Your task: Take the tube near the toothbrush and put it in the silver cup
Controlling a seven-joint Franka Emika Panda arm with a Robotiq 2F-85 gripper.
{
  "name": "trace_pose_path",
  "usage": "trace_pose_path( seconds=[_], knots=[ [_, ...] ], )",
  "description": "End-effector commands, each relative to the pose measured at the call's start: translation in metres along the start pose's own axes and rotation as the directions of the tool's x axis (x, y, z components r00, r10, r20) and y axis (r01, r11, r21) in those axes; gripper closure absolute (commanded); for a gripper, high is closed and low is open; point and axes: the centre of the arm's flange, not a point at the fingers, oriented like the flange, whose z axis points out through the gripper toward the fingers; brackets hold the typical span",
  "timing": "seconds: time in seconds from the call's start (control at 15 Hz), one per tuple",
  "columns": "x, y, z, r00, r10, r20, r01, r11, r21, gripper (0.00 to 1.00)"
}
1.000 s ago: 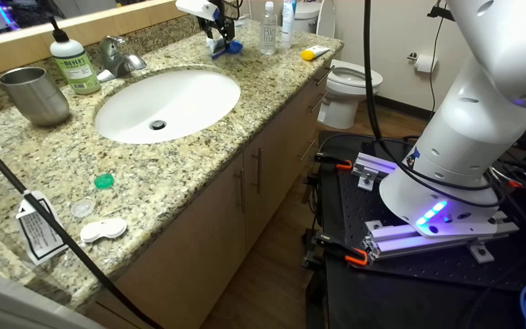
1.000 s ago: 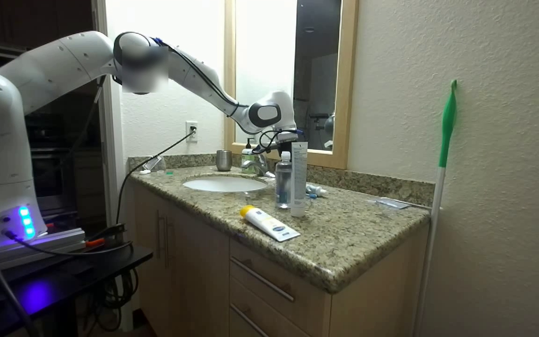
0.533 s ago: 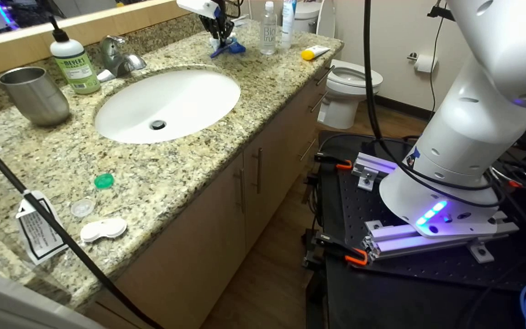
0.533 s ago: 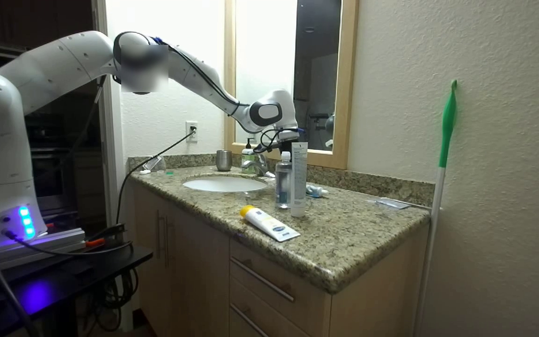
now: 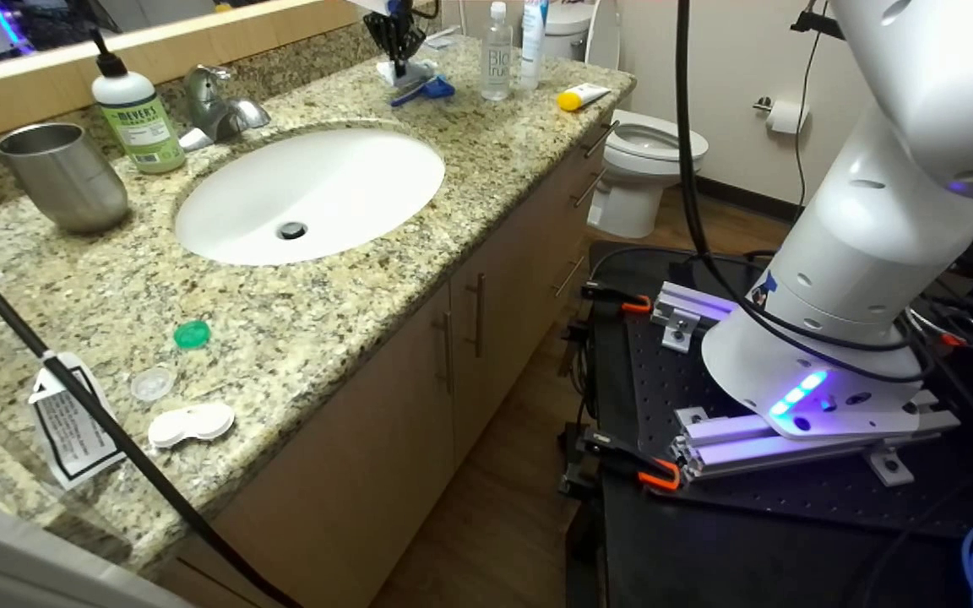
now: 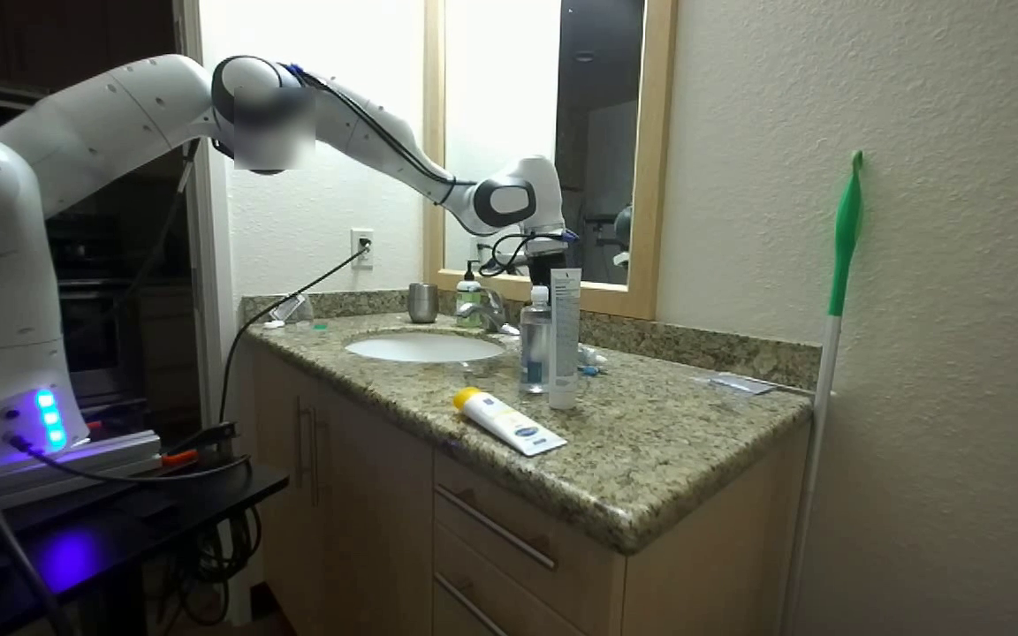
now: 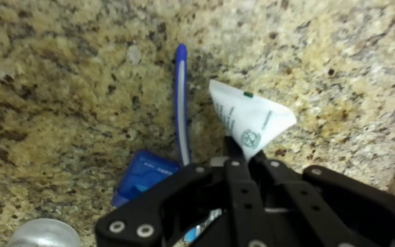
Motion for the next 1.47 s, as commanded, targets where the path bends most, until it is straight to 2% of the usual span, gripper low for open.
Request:
trace_pose_path(
  seconds=[0.0, 0.2, 0.33, 0.47, 0.53, 0.6, 0.67, 0.73, 0.87, 0.93, 1.0, 1.13, 1.2, 1.27, 1.4],
  knots=[
    [-0.002, 0.0, -0.078, 0.982, 0.034, 0.186, -0.042, 0.998, 0.038, 0.98],
    [-0.005, 0.008, -0.154, 0.947, 0.063, 0.315, -0.088, 0.994, 0.068, 0.98],
    [-0.012, 0.022, -0.207, 0.912, 0.058, 0.405, -0.093, 0.993, 0.067, 0.98],
    [-0.035, 0.046, -0.237, 0.872, 0.038, 0.489, -0.069, 0.997, 0.045, 0.98],
    [-0.047, 0.062, -0.244, 0.852, -0.003, 0.524, -0.031, 0.998, 0.057, 0.98],
    [-0.054, 0.074, -0.249, 0.843, -0.074, 0.533, 0.02, 0.994, 0.107, 0.98],
    [-0.035, 0.026, -0.246, 0.881, -0.004, 0.474, -0.036, 0.996, 0.077, 0.98],
    [-0.039, 0.03, -0.253, 0.877, -0.017, 0.48, -0.027, 0.996, 0.083, 0.92],
    [-0.04, 0.03, -0.255, 0.878, -0.012, 0.479, -0.031, 0.996, 0.083, 0.92],
    [-0.038, 0.029, -0.249, 0.878, -0.006, 0.478, -0.034, 0.997, 0.075, 0.98],
    [-0.052, 0.034, -0.233, 0.871, -0.029, 0.49, 0.03, 1.0, 0.005, 0.98],
    [-0.085, 0.056, -0.224, 0.823, -0.068, 0.564, 0.12, 0.991, -0.055, 0.98],
    [-0.103, 0.071, -0.231, 0.794, -0.081, 0.603, 0.159, 0.984, -0.076, 0.98],
    [-0.1, 0.079, -0.243, 0.767, -0.093, 0.635, 0.199, 0.975, -0.097, 0.98],
    [-0.118, 0.099, -0.271, 0.711, -0.117, 0.693, 0.29, 0.947, -0.138, 0.98]
  ],
)
